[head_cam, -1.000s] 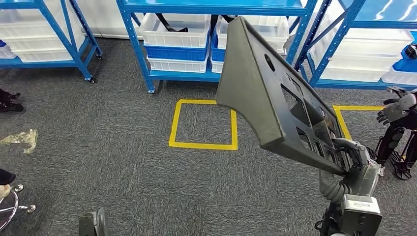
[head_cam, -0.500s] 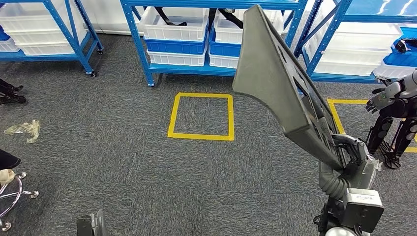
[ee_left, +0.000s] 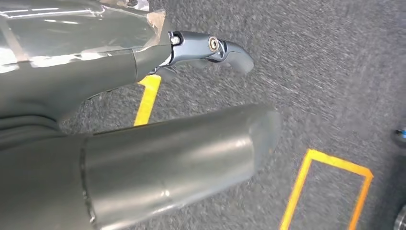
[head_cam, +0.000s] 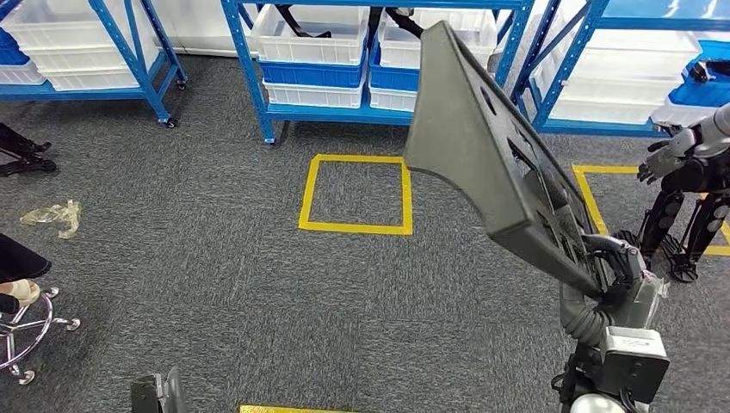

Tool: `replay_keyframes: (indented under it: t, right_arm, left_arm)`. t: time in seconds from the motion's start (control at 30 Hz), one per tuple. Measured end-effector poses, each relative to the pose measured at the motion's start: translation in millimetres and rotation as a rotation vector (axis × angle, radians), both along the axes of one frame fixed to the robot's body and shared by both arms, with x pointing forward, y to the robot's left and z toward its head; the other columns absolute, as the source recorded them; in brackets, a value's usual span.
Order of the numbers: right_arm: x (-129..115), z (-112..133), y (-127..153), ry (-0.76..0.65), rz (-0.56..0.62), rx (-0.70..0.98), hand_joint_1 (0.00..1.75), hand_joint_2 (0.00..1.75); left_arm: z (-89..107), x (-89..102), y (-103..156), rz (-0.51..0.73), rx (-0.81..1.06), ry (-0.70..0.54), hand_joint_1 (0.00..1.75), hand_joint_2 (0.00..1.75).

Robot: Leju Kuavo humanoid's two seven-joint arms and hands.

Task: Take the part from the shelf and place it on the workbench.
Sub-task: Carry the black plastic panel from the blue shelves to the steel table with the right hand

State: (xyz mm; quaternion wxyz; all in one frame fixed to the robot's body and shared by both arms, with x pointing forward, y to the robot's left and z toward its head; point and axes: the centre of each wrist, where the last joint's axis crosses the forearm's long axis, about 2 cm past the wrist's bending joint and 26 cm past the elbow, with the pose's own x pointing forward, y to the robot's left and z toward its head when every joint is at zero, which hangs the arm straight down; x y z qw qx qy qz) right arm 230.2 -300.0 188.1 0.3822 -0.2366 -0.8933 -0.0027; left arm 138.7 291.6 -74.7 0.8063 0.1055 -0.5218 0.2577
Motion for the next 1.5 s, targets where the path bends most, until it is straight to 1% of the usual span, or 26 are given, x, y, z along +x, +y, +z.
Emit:
replay_keyframes:
  t: [0.47, 1.0, 1.13, 1.5]
  right_arm:
    - [-1.2, -5.3, -1.9, 0.009, -0.05, -0.053, 1.75, 1.75]
    - [-4.0, -7.8, -3.1, 0.028, -0.06, -0.07, 1.75, 1.75]
    - [-3.3, -7.1, -3.3, 0.025, -0.06, -0.07, 1.75, 1.75]
    - [-3.3, -7.1, -3.5, 0.035, -0.062, -0.067, 1.75, 1.75]
  left_arm:
    - [-0.8, -1.8, 1.7, 0.0, 0.01, -0.004, 0.0, 0.0]
    - [-0.9, -1.6, 1.3, -0.001, 0.009, -0.007, 0.0, 0.0]
    - [-2.0, -5.0, 2.9, 0.0, 0.013, 0.0, 0.0, 0.0]
    - [-1.2, -2.5, 6.1, 0.006, 0.027, -0.002, 0.0, 0.0]
